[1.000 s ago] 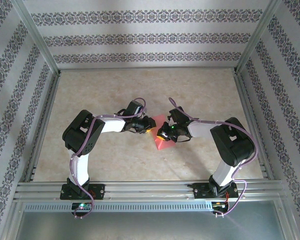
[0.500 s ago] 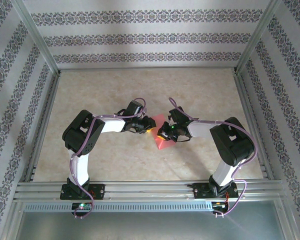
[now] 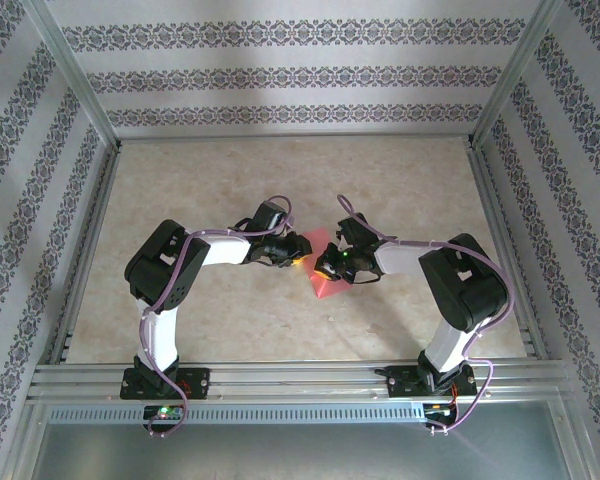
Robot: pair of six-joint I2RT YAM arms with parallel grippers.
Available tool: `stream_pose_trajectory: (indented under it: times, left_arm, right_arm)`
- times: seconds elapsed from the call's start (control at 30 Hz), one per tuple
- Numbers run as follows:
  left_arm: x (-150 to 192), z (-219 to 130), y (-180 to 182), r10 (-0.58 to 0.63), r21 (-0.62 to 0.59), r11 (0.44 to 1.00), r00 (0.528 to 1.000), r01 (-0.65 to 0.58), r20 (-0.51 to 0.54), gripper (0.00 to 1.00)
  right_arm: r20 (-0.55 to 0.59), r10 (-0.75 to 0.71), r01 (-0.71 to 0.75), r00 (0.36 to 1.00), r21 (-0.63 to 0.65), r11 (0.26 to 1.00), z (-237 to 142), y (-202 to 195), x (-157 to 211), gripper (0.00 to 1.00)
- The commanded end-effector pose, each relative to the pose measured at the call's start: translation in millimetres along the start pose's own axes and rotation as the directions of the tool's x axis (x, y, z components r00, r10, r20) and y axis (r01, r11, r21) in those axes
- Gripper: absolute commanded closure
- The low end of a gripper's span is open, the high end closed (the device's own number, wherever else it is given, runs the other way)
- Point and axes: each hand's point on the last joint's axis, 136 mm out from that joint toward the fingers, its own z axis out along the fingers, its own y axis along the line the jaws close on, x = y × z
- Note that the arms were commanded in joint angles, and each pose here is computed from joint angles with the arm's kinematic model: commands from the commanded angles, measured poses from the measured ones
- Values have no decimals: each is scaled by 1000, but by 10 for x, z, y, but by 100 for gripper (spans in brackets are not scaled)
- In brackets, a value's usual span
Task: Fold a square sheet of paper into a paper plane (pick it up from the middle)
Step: Fold the triangle a second time at the center of the table.
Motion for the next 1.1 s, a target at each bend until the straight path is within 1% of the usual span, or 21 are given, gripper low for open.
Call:
stream_pose_trajectory:
  times: [0.0, 0.57, 1.07]
  left_arm:
    - [165, 104, 505, -81, -132, 988, 996, 75, -43, 73]
    - [163, 92, 504, -79, -137, 988, 996, 73, -41, 73]
    - [156, 100, 488, -75, -134, 989, 996, 69, -44, 73]
  right_arm:
    - [15, 6, -6, 1000, 7, 1000, 51, 3, -32, 91]
    - [17, 20, -20, 1000, 32, 999, 57, -100, -13, 91]
    - [-15, -3, 3, 1000, -2, 1000, 92, -37, 21, 90]
